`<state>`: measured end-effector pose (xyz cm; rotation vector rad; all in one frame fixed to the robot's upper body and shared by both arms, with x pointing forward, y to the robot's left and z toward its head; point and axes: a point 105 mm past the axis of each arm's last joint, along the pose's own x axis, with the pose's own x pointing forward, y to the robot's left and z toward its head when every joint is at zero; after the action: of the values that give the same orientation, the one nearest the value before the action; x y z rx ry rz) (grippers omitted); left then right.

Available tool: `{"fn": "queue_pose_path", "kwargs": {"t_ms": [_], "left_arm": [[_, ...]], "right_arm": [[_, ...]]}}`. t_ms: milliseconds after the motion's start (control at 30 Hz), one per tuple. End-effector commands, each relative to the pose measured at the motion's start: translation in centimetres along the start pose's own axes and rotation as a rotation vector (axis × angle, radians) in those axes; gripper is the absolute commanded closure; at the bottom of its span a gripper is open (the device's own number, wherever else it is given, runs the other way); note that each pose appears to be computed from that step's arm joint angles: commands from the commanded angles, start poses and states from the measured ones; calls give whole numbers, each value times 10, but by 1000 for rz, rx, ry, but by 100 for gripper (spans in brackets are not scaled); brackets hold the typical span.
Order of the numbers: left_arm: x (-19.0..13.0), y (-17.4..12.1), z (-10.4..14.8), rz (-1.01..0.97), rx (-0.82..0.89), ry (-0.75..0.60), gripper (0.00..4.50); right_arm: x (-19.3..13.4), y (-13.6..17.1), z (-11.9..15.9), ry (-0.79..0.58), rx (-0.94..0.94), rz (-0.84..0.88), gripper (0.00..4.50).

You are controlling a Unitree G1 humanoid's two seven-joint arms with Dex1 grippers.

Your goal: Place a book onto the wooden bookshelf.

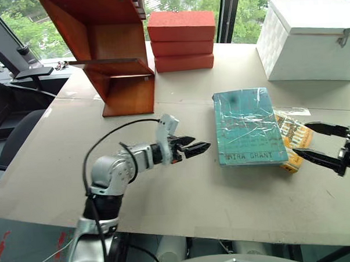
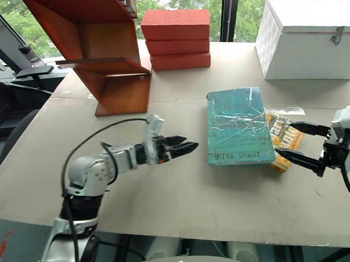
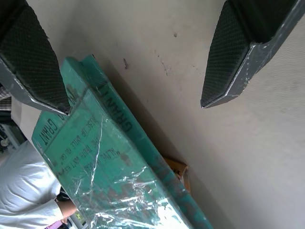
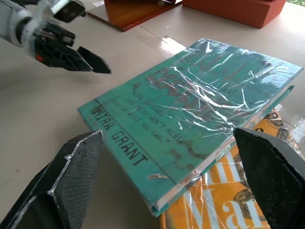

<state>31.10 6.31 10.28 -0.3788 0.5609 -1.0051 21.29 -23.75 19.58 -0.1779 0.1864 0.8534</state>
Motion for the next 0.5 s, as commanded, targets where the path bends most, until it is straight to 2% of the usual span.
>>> {"fn": "queue_pose_path", "kwargs": {"t_ms": [33, 100, 167, 500], "left_arm": [[14, -19, 10, -136, -81, 8, 0], [22, -28, 7, -210, -158, 55, 0], [29, -31, 6, -233, -190, 82, 0], [57, -24, 8, -216, -284, 138, 0]], "right_arm": [[-15, 11, 20, -40, -38, -58, 13], [-21, 18, 26, -92, -24, -77, 13], [-24, 29, 22, -73, 6, -50, 13], [-31, 43, 19, -114, 7, -113, 13]]}}
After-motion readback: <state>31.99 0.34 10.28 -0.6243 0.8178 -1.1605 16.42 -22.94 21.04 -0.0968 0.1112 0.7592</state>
